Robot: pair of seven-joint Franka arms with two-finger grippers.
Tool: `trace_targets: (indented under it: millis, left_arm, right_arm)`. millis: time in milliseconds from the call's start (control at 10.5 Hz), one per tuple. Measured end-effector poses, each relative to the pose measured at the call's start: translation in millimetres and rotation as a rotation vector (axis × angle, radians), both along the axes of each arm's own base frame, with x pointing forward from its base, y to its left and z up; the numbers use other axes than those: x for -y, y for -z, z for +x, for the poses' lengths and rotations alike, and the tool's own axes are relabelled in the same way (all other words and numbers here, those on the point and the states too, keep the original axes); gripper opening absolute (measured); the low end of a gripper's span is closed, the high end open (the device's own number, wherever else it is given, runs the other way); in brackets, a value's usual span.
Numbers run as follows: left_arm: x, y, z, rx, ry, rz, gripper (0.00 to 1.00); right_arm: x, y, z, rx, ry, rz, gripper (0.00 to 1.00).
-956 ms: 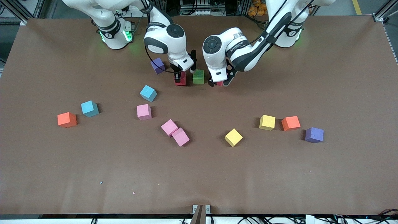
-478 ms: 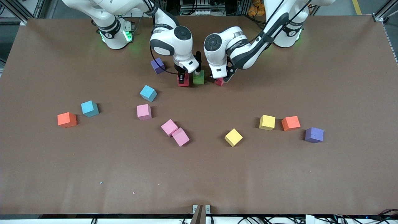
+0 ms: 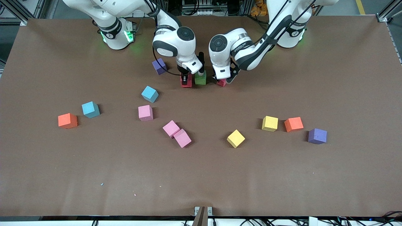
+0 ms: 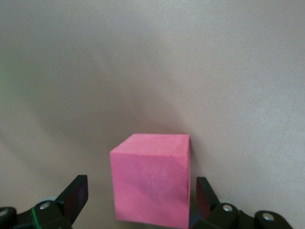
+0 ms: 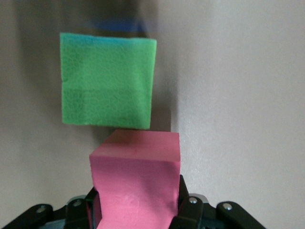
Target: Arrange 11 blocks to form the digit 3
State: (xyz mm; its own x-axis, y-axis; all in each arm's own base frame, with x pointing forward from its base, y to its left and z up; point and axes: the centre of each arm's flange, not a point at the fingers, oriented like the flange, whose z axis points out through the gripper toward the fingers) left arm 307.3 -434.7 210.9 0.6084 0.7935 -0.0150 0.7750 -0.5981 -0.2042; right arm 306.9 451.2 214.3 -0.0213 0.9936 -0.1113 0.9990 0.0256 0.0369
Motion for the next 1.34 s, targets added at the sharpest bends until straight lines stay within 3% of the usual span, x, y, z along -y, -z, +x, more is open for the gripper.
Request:
trace_targets:
  millis: [765, 956, 1147, 1339]
  left_arm:
    - [-9.1, 15.2, 9.5, -0.020, -0.036, -0.017, 1.00]
    - [-8.0, 15.3, 10.1, -0.017, -0.041, -0.025, 0.93]
    - [-7.3, 14.3, 11.2, -0.012, -0.057, -0.027, 0.64]
    - [-6.6, 13.4, 12.3, -0.005, -0.109, -0.021, 0.61]
  right_arm:
    - [-4.6, 12.8, -8.4, -0.028, -0.015, -0.006, 0.59]
    - [-6.3, 12.8, -6.7, -0.029, -0.004, -0.003, 0.59]
    - [-7.9, 12.9, -5.2, -0.030, 0.011, -0.003, 0.59]
    - [-8.5, 13.5, -4.7, -0.031, 0.023, -0.004, 0.59]
